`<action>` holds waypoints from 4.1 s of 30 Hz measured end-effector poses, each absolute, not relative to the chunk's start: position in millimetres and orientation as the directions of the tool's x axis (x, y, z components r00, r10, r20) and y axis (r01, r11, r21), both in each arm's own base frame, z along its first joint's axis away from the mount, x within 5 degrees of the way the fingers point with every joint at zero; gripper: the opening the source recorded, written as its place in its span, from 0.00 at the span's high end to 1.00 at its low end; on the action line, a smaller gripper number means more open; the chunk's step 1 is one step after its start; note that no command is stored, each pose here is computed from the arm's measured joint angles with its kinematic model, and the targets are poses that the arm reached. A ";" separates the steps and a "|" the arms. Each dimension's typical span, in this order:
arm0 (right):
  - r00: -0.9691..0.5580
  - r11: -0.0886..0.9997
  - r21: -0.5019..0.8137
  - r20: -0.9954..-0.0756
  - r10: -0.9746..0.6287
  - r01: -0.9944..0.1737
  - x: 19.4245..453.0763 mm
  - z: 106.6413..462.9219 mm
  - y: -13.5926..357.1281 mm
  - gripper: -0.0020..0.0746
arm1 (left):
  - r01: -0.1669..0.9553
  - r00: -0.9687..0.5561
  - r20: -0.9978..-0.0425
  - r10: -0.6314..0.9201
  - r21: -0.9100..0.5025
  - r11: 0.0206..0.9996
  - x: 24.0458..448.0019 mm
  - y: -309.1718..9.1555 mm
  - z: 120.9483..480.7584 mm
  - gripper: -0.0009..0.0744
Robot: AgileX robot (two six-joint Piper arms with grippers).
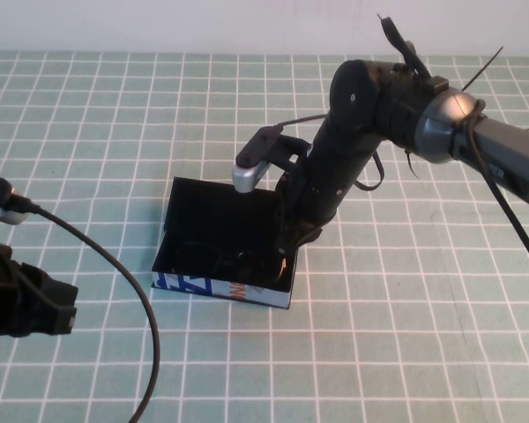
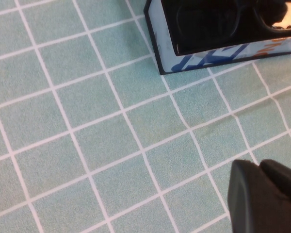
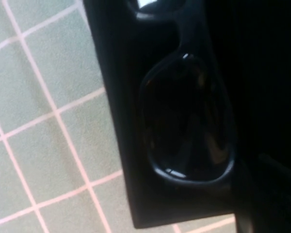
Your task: Return glasses to glasses case
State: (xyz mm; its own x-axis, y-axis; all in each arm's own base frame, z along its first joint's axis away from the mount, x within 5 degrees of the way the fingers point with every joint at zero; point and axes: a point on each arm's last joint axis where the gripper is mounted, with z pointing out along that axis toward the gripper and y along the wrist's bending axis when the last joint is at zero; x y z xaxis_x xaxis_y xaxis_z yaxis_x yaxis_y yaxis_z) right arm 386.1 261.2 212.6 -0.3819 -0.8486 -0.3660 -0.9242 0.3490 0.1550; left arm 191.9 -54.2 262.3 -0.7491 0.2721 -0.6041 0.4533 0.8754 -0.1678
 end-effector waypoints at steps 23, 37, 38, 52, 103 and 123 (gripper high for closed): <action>-0.524 0.632 0.059 -0.623 -0.581 -0.772 430.9 265.6 255.5 0.88 | 0.563 -0.710 -0.578 0.402 -0.123 0.817 234.6 -119.7 195.2 0.99; -0.644 0.669 0.236 -0.609 -0.463 -0.705 457.2 220.8 239.9 0.98 | 0.526 -0.738 -0.585 0.336 -0.186 0.830 257.2 -141.4 159.0 0.99; -0.647 0.665 0.246 -0.609 -0.459 -0.705 457.4 219.2 240.9 0.98 | 0.527 -0.737 -0.586 0.336 -0.187 0.829 259.3 -142.5 157.7 0.99; -0.647 0.529 0.390 -0.582 -0.493 -0.754 445.5 210.4 252.0 0.99 | 0.512 -0.758 -0.564 0.329 -0.201 0.835 268.5 -147.3 144.1 0.99; -0.397 0.350 0.242 -0.778 -0.487 -0.905 386.1 374.5 235.0 0.99 | 0.924 -0.151 -0.644 0.750 0.178 0.339 213.5 -136.0 295.2 0.99; -0.351 0.794 -0.145 -0.840 -0.415 -0.590 207.1 518.2 99.8 0.99 | 0.340 -0.298 -0.863 0.408 0.303 0.890 67.9 -12.4 410.9 0.99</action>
